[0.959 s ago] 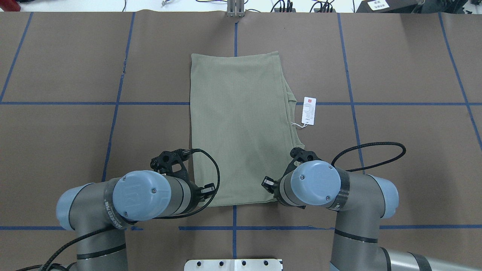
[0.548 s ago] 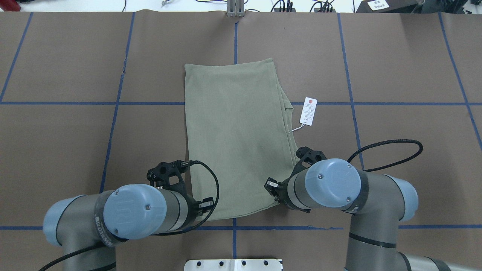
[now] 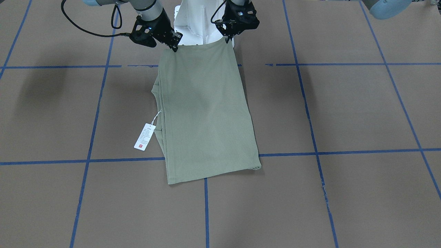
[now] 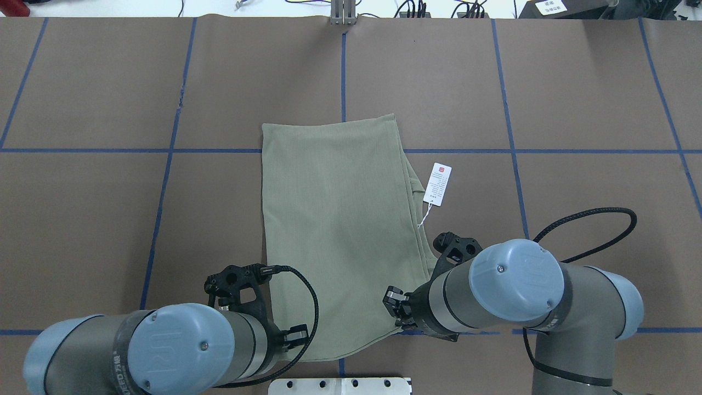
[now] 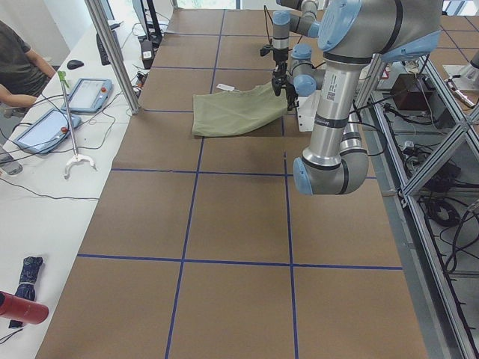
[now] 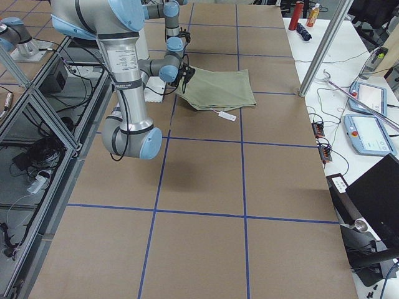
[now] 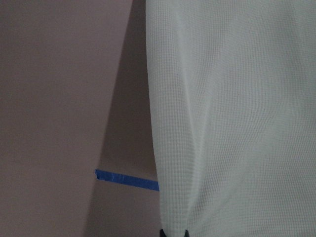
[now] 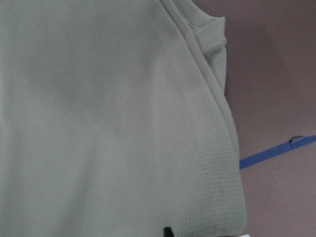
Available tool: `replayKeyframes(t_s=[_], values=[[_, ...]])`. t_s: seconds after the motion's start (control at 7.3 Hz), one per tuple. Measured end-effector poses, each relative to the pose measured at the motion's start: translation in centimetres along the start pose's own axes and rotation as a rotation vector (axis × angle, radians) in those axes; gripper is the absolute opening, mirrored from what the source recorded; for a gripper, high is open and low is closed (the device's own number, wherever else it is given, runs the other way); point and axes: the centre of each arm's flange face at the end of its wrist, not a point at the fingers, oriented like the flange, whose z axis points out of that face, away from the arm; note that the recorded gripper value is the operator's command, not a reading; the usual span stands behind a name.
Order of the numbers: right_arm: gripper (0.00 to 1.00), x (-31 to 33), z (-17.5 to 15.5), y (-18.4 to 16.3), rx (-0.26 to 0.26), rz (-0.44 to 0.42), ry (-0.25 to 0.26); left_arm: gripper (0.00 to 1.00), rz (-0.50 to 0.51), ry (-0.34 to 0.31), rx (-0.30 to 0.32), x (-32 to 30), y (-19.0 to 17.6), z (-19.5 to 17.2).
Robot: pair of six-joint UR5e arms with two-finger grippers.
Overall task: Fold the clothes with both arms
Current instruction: 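Lift the near edge with both grippers and fold it toward the far edge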
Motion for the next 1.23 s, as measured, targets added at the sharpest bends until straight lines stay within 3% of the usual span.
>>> replayKeyframes(t_s=[0.27,0.68,1.23], values=[[0.0,-1.4,-1.1,-2.9,0.047,0.023,-0.032,0.0,-0.012,0.016,0.027,0.3,-1.7,-1.4],[0.0,-6.5,-3.6,-9.8,0.158,0.093,-0.105,0.0,-0.012,0.032,0.13,0.5,-8.5,-2.4],[0.0,-12.3,-2.4,-16.8,0.244,0.15,-0.112,0.0,-0.056,0.052,0.242,2.5,-17.5,0.5]])
